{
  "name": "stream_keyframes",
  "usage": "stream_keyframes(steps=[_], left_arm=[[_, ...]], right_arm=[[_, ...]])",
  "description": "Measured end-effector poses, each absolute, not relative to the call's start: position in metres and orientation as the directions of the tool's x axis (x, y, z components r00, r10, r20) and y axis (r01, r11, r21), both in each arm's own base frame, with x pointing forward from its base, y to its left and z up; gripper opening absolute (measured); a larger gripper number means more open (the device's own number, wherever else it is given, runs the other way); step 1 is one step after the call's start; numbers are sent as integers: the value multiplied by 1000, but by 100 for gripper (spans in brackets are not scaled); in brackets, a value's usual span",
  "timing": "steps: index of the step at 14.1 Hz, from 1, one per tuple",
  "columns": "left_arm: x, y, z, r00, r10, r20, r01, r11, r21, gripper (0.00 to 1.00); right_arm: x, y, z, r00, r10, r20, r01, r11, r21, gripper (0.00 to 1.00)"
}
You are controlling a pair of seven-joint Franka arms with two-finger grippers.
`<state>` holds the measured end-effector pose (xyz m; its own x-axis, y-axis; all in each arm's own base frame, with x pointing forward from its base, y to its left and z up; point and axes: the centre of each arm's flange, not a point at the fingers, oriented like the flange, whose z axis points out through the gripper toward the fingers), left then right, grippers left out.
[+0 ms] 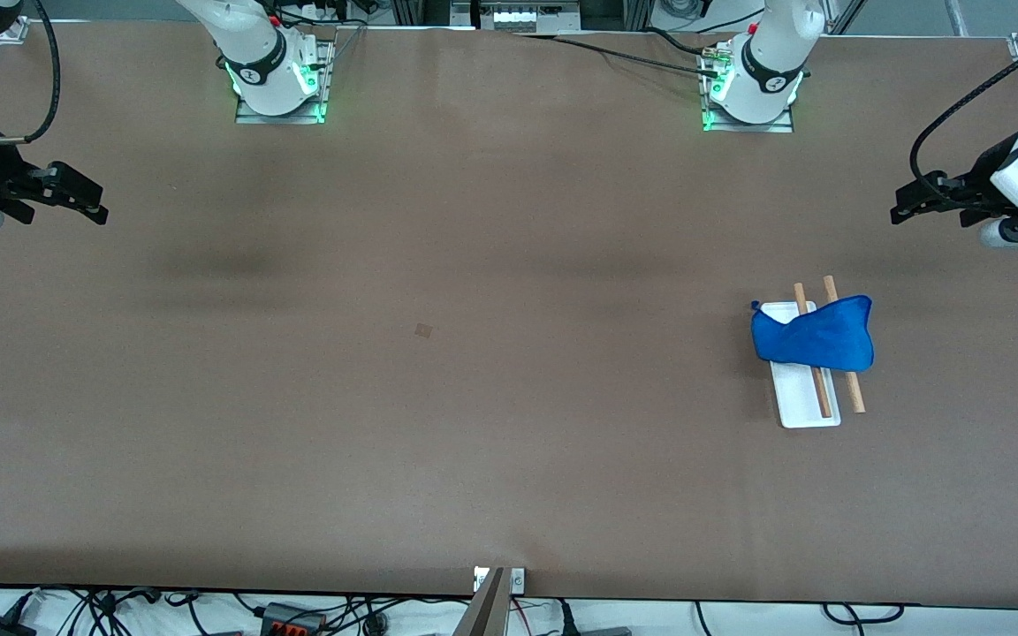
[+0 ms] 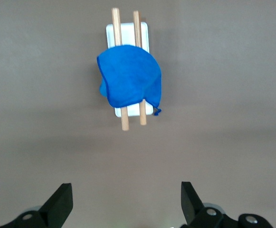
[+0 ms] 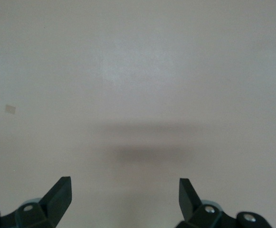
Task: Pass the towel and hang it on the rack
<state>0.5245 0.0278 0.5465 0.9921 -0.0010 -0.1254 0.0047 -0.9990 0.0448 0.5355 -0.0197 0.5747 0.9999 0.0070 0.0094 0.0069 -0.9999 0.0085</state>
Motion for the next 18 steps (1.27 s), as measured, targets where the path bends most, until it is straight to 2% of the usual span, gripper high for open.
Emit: stream_keyframes(steps=[18], left_arm=[[524,18,553,992,2,-129,7,-999,42,100]], right_arm=[[536,-20,575,1000,7,10,7,-1000,8,100]])
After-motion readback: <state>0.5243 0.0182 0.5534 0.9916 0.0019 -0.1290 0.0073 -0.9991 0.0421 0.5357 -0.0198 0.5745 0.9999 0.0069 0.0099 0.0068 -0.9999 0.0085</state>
